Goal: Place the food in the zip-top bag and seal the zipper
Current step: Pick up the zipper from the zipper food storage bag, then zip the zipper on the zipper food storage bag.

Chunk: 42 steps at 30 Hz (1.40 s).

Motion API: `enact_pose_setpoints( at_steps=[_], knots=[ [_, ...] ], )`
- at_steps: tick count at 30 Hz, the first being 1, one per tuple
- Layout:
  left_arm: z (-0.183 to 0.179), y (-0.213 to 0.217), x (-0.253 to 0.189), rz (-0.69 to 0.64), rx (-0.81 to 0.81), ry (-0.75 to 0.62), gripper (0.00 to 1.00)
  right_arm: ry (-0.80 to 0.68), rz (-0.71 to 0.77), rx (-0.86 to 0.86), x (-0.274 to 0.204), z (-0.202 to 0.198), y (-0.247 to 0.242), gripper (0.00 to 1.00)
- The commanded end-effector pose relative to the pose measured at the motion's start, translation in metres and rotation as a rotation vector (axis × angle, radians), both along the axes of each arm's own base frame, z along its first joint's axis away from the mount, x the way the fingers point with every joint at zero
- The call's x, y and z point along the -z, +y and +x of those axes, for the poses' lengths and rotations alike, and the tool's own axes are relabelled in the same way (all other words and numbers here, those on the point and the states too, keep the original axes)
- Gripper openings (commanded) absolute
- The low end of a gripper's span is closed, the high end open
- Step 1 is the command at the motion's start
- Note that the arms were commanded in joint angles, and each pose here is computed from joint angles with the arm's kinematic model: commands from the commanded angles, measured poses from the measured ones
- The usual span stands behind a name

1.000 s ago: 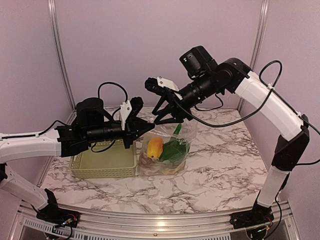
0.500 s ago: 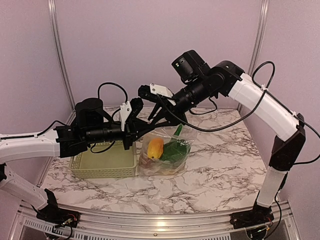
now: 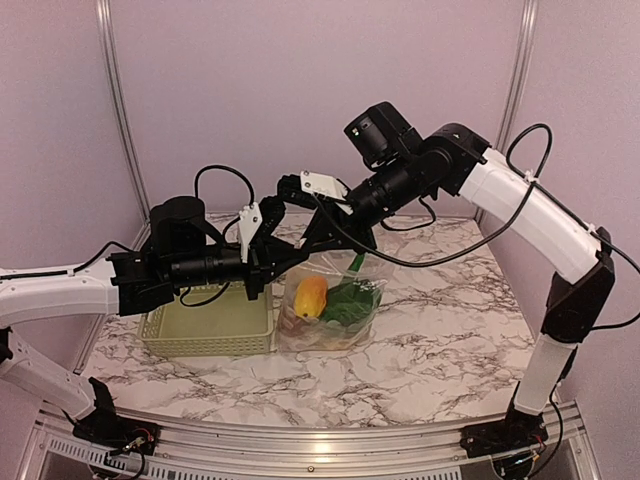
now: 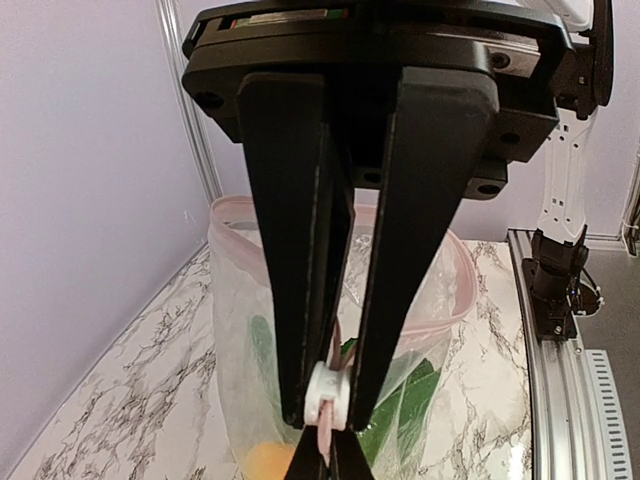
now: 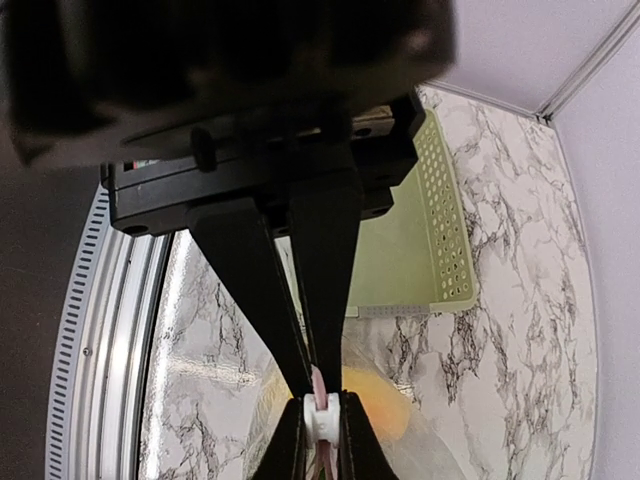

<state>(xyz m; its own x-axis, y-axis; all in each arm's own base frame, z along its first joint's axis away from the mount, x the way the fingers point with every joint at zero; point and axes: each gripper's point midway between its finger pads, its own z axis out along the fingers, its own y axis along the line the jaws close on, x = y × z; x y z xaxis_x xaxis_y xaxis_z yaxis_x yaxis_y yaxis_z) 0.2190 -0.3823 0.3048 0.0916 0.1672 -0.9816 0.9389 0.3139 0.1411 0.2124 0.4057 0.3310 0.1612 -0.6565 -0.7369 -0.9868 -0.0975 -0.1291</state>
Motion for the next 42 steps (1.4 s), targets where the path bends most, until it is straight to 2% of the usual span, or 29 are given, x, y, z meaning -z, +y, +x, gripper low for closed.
enact_pose_setpoints(
  at_steps=[1, 8, 16, 24, 42],
  knots=[
    [-0.005, 0.003, -0.007, -0.018, 0.010, -0.012, 0.00, -0.045, 0.008, 0.033, -0.012, 0.003, -0.009, 0.07],
    [0.001, 0.005, 0.002, 0.015, -0.023, -0.019, 0.00, -0.080, 0.006, 0.056, -0.015, 0.006, -0.013, 0.00],
    [0.006, 0.022, -0.001, -0.002, -0.099, -0.052, 0.00, -0.119, -0.060, 0.162, 0.000, 0.032, -0.040, 0.00],
    [0.014, 0.037, 0.001, -0.013, -0.156, -0.051, 0.00, -0.144, -0.072, 0.275, -0.005, 0.064, -0.077, 0.00],
    [0.029, 0.049, 0.004, -0.035, -0.205, -0.043, 0.00, -0.150, -0.163, 0.433, 0.013, 0.090, -0.161, 0.00]
  ],
)
